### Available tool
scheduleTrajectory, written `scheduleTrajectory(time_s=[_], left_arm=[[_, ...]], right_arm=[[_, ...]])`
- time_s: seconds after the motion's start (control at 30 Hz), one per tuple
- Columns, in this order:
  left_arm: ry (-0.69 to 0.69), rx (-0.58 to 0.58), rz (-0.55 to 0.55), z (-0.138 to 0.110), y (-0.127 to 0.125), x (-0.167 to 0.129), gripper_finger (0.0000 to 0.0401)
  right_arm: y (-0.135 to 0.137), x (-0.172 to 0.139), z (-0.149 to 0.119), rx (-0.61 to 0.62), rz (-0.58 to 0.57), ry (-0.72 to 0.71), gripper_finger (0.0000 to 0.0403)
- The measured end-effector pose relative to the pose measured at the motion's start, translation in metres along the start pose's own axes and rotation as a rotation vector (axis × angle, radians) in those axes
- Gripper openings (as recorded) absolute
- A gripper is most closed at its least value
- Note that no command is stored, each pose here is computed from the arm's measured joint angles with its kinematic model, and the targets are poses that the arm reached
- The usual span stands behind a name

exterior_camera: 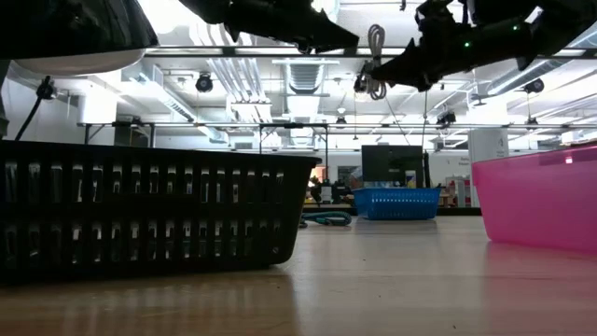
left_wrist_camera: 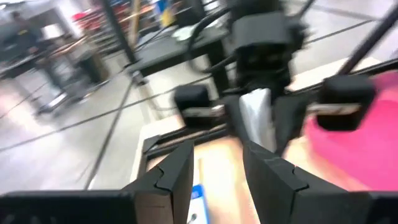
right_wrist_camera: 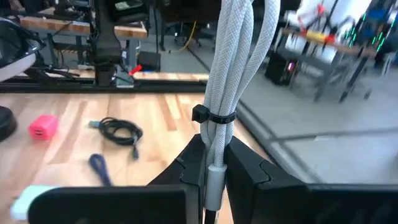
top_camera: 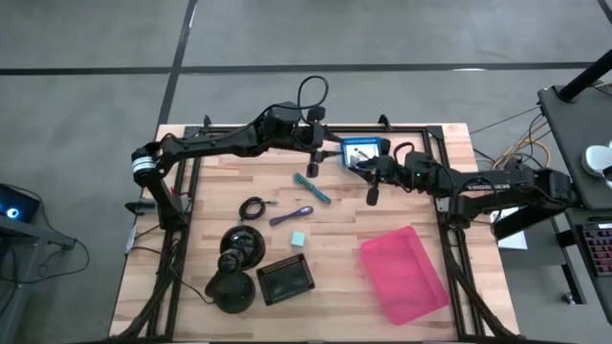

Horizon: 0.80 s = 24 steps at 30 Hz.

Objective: Pick and place items into bin
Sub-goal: Put the white charger cable into the pink bin

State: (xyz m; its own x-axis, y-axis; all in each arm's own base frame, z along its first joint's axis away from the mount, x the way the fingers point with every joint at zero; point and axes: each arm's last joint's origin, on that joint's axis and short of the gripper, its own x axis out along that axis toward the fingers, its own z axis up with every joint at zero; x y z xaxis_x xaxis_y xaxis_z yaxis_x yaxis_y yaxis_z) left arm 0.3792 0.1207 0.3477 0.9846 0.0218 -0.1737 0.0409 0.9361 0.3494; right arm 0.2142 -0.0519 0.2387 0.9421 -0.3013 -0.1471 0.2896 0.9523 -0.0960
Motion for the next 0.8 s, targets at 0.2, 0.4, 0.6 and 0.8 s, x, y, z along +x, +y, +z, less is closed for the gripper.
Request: scheduleTrajectory(time_s=[0.2,0.4,0.6,0.8], left_arm=[[0.053,-0.061,0.109,0.002,0.003,-0.005,0.0123],[0.138,-0.147,0.095,0.002,0.000,-0.016,0.0123],[0.198,-0.162,0.077,0.009,-0.003,-0.034,0.0123],[0.194,-0.163,0.081,0.017,-0.004,-0.044,0.0123]], right_arm=[[-0.002,-0.020,0.008,0.172,0.003,0.017,0.0028],[-0.002,-0.049,0.025,0.230,0.019,0.199,0.0028],[0.001,-0.077,0.047,0.212,0.052,0.377,0.0028],[0.008,-0.090,0.053,0.223,0.095,0.501,0.0028]])
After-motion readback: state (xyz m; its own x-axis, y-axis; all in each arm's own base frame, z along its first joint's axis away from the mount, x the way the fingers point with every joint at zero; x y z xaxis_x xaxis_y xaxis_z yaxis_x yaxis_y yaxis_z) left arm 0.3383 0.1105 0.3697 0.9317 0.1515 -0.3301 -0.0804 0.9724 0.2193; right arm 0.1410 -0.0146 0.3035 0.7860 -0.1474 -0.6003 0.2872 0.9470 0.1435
